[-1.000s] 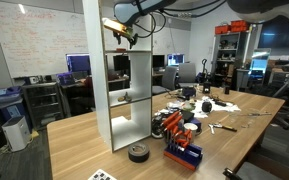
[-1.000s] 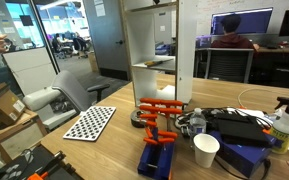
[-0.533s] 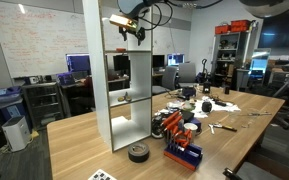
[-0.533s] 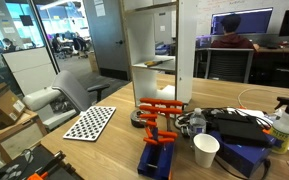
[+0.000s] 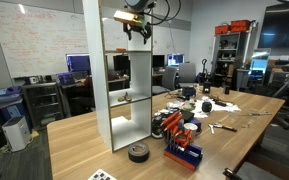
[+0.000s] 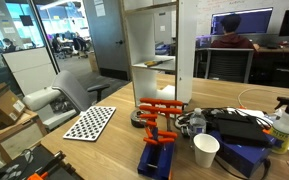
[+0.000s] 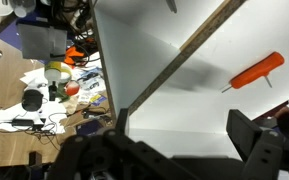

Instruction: Move the rightmost orange object to the third row of the shelf

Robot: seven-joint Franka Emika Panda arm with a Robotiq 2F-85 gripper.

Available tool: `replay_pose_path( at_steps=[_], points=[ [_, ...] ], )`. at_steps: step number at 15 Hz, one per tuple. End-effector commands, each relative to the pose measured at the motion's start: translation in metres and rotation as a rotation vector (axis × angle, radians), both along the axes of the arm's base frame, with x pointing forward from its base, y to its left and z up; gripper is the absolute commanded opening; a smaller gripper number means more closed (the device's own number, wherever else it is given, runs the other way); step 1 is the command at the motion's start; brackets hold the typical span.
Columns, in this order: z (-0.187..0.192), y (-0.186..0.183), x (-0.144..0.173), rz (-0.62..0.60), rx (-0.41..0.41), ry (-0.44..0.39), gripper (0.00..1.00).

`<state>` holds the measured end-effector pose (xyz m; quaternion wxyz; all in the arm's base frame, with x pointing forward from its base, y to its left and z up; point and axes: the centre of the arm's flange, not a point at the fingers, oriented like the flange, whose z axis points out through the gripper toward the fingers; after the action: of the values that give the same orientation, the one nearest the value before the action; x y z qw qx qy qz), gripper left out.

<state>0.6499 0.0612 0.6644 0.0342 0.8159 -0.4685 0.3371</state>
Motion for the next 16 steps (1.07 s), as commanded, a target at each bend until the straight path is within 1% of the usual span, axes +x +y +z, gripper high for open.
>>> replay_pose_path(
  at_steps=[1,4,16],
  points=[
    [-0.001,0.000,-0.006,-0.001,0.003,0.011,1.00],
    [-0.002,-0.001,-0.017,-0.001,0.001,0.022,1.00],
    [-0.005,-0.001,-0.018,-0.002,0.000,0.028,1.00]
  ],
)
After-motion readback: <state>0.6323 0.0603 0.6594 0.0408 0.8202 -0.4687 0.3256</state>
